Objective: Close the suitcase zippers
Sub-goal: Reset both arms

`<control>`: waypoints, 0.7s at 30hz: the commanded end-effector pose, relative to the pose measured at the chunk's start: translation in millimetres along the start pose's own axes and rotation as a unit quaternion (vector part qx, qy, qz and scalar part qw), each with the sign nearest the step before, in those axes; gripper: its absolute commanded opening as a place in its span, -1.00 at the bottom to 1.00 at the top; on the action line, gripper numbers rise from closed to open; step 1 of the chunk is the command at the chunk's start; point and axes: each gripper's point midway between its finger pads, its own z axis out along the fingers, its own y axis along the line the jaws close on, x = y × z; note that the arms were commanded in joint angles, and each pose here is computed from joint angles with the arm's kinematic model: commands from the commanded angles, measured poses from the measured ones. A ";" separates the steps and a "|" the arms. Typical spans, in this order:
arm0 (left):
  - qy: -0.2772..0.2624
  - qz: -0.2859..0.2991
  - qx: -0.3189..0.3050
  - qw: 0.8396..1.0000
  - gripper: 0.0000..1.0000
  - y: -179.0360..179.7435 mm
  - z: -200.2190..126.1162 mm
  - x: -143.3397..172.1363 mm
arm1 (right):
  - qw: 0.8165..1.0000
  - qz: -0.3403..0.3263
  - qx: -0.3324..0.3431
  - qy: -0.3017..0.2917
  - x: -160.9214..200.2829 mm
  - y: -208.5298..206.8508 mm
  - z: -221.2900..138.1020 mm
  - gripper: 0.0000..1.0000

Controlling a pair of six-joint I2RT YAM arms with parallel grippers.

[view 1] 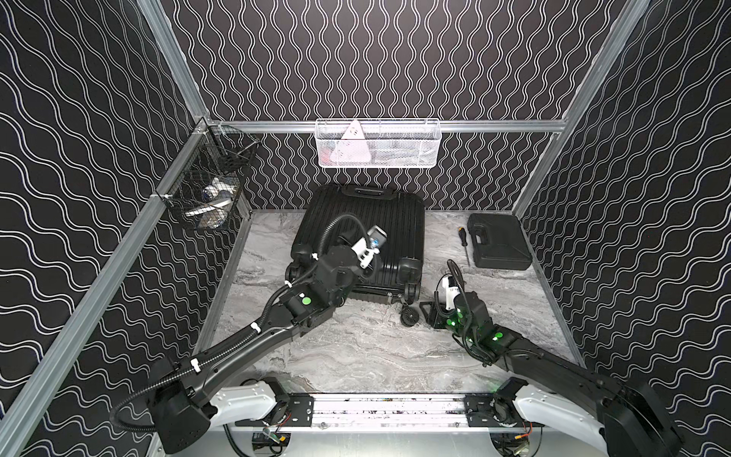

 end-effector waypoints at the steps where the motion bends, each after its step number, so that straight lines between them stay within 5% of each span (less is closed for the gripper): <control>1: 0.025 -0.105 -0.116 0.987 0.62 51.4 -3.1 11.8 | 0.990 -0.042 0.121 -0.057 -25.4 -39.9 -12.1 0.14; 5: 0.053 -0.144 -0.214 0.965 0.63 98.3 -13.0 40.4 | 0.978 -0.066 0.169 -0.100 -60.4 -55.0 -19.4 0.23; 12: 0.096 -0.230 -0.387 0.888 0.63 182.4 -57.8 120.4 | 0.957 -0.054 0.253 -0.134 -111.2 -113.0 -27.6 0.27; 21: 0.179 -0.299 -0.484 0.803 0.62 219.4 -92.7 232.6 | 0.927 0.009 0.341 -0.157 -118.1 -191.3 -44.7 0.30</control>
